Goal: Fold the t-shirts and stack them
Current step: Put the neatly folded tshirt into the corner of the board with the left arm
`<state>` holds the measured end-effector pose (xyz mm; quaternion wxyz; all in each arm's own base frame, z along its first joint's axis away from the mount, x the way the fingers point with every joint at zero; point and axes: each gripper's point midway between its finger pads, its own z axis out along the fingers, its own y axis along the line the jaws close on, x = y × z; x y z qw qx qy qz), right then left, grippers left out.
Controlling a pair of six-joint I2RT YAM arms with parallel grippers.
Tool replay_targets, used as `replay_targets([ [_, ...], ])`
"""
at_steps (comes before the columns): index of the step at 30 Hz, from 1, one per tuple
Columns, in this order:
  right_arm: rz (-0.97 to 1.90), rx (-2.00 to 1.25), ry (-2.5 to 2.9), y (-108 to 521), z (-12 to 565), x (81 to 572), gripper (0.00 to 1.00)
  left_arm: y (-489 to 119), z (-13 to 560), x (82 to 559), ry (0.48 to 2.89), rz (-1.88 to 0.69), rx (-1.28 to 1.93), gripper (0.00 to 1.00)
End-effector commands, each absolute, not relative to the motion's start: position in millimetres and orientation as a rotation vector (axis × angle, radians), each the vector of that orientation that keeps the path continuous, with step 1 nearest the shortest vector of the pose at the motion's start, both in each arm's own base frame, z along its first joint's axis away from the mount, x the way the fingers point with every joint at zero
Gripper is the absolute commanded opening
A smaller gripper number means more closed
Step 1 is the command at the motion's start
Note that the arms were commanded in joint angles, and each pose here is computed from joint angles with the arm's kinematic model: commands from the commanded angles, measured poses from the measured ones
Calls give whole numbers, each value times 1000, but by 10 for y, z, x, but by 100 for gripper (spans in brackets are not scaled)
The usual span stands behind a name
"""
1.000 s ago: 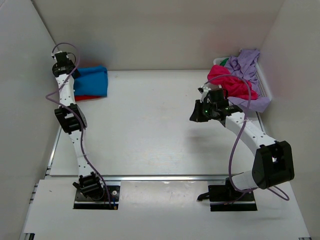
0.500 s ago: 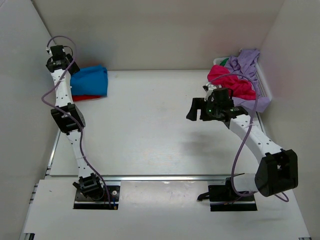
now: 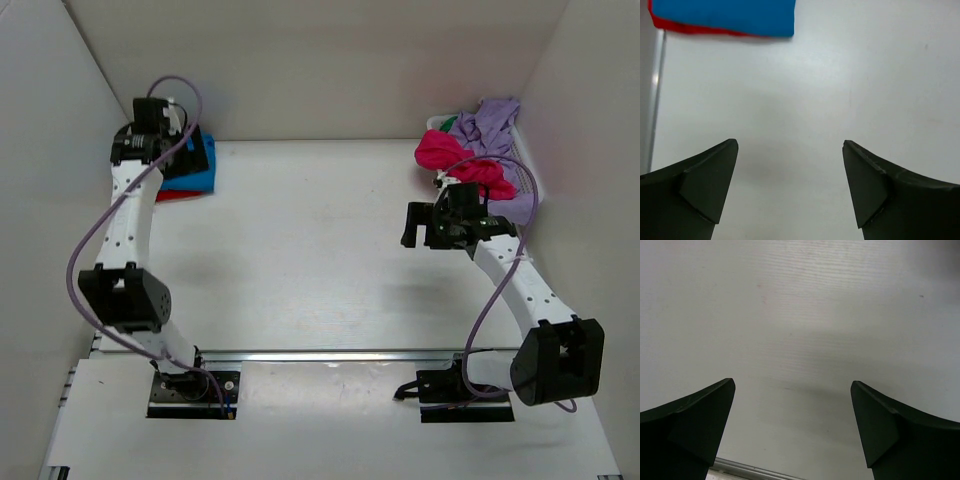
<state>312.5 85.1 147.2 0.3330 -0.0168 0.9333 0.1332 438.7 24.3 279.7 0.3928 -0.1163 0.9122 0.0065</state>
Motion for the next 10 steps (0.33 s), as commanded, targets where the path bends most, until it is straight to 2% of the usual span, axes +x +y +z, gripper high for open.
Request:
replay_targets([
  [1,191,0,2489,606,1445,2985,99,160,2697,3899,2346,-31,-281,98],
  [5,150,-21,2480,514,1467,2916,99,-48,2504,3563,2390,-106,-227,99],
  [10,183,12,2435,445,1583,2929,100,-289,2429,3396,2399,-178,-160,99],
])
